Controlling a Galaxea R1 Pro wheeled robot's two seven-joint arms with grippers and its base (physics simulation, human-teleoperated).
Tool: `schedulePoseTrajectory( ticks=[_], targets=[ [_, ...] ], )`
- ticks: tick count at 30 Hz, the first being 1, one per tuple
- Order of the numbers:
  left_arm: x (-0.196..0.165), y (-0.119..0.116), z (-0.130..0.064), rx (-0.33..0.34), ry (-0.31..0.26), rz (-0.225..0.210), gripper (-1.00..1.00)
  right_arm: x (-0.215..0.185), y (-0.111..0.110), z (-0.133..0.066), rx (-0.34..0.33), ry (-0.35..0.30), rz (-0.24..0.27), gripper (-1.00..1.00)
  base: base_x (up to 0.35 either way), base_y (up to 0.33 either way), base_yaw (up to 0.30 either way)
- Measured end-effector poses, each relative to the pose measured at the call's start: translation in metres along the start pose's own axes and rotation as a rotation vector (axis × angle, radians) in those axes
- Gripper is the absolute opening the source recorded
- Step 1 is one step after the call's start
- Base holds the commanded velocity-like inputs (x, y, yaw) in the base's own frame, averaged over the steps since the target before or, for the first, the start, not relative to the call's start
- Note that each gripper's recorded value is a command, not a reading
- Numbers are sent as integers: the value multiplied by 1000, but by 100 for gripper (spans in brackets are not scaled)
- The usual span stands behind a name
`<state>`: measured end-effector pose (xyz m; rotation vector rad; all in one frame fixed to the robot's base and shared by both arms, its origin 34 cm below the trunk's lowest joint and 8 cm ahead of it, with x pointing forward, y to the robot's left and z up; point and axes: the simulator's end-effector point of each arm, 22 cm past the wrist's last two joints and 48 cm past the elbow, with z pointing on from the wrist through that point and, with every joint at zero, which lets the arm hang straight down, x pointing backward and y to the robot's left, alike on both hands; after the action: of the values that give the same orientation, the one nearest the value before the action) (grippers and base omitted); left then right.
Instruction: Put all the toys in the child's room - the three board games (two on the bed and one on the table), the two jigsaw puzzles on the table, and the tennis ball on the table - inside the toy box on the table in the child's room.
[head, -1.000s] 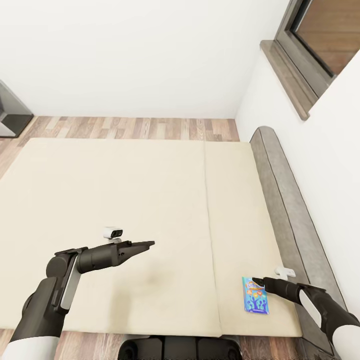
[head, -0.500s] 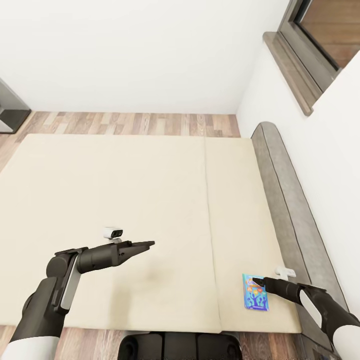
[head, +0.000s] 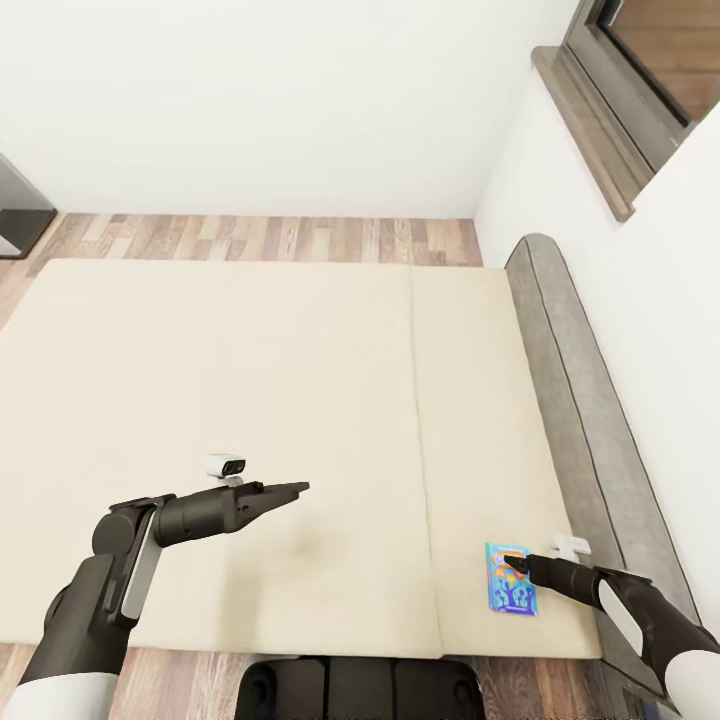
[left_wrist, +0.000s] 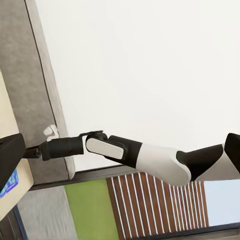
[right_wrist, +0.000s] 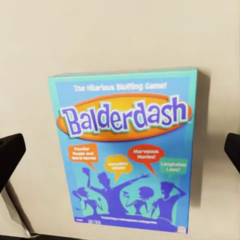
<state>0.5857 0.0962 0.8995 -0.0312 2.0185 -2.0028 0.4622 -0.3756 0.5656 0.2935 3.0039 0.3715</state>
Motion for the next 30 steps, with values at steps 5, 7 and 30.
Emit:
schedulePoseTrajectory(
  ticks=[5, 7, 30],
  targets=[
    [1, 3, 0, 0, 0, -8, 100, 3, -1, 2, 1, 7, 0, 100, 0, 0, 0],
    [2, 5, 0, 0, 0, -11, 100, 5, -1, 3, 2, 10, 1, 100, 0, 0, 0],
    [10, 21, -1, -5, 0, -49, 100, 19, -11, 11, 7, 41, 11, 100, 0, 0, 0]
  ],
)
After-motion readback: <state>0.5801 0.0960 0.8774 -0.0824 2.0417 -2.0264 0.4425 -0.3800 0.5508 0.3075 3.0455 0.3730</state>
